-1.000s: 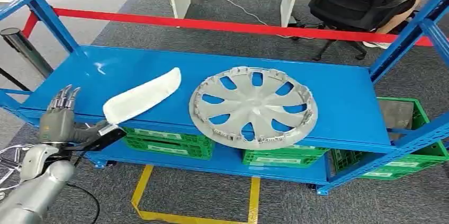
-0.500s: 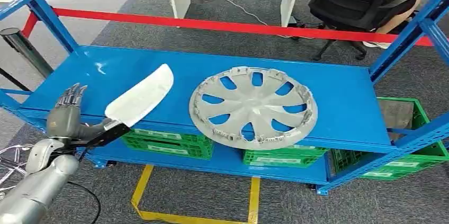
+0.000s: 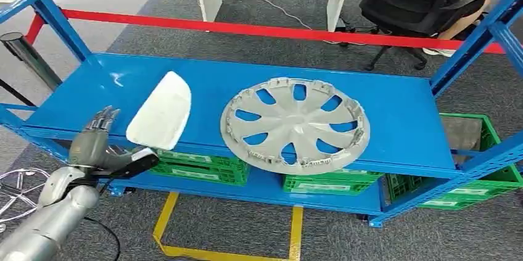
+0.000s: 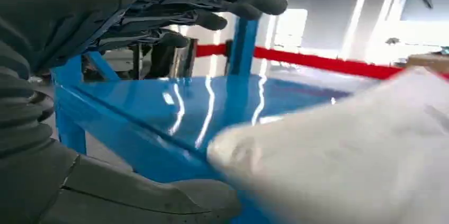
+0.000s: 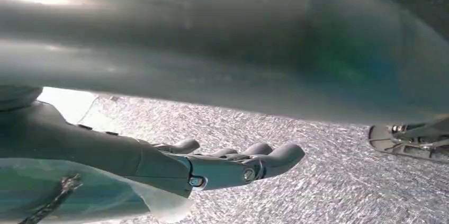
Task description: Take the parts from the cabinet and place them on the table.
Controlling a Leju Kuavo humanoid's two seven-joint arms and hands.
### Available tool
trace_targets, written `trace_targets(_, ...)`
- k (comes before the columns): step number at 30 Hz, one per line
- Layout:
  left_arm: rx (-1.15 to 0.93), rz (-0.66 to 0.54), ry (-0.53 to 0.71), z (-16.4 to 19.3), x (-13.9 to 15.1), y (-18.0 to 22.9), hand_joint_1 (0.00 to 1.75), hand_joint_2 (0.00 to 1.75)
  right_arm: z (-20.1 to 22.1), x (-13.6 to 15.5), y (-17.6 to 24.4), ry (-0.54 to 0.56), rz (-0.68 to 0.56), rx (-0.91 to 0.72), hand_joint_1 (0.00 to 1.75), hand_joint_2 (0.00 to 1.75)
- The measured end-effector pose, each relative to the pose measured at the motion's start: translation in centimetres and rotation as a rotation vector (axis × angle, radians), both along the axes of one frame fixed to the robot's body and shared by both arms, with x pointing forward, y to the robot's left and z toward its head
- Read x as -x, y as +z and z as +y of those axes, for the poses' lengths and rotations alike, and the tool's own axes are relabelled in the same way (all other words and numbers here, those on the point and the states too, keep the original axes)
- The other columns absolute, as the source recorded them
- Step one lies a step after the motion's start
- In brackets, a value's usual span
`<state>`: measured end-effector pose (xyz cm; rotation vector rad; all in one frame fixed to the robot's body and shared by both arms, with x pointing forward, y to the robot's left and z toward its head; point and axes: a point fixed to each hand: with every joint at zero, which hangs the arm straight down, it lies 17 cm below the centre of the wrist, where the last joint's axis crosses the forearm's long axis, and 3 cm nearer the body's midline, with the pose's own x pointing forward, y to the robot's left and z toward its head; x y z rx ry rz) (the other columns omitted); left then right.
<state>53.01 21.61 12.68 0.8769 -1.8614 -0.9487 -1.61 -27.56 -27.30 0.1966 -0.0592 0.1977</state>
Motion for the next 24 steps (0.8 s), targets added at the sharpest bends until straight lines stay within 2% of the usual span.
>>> trace_targets(12,-0.031,0.049,-0.232,-9.4,5.4,-3.2,0.0,1.75,0.0,0.0,0.1,0.0,-0.002,-0.008,0.0,0.0)
trace_targets(20,-0.061,0.036,-0.294,-11.8,6.7,-3.2,0.0,1.75,-0.1,0.0,0.1,-0.001,-0.002,-0.01,0.0,0.0)
trace_targets(24,-0.053,0.045,-0.289,-11.9,6.8,-3.4,0.0,1.75,-0.2,0.1,0.1,-0.002,-0.005,-0.012,0.0,0.0)
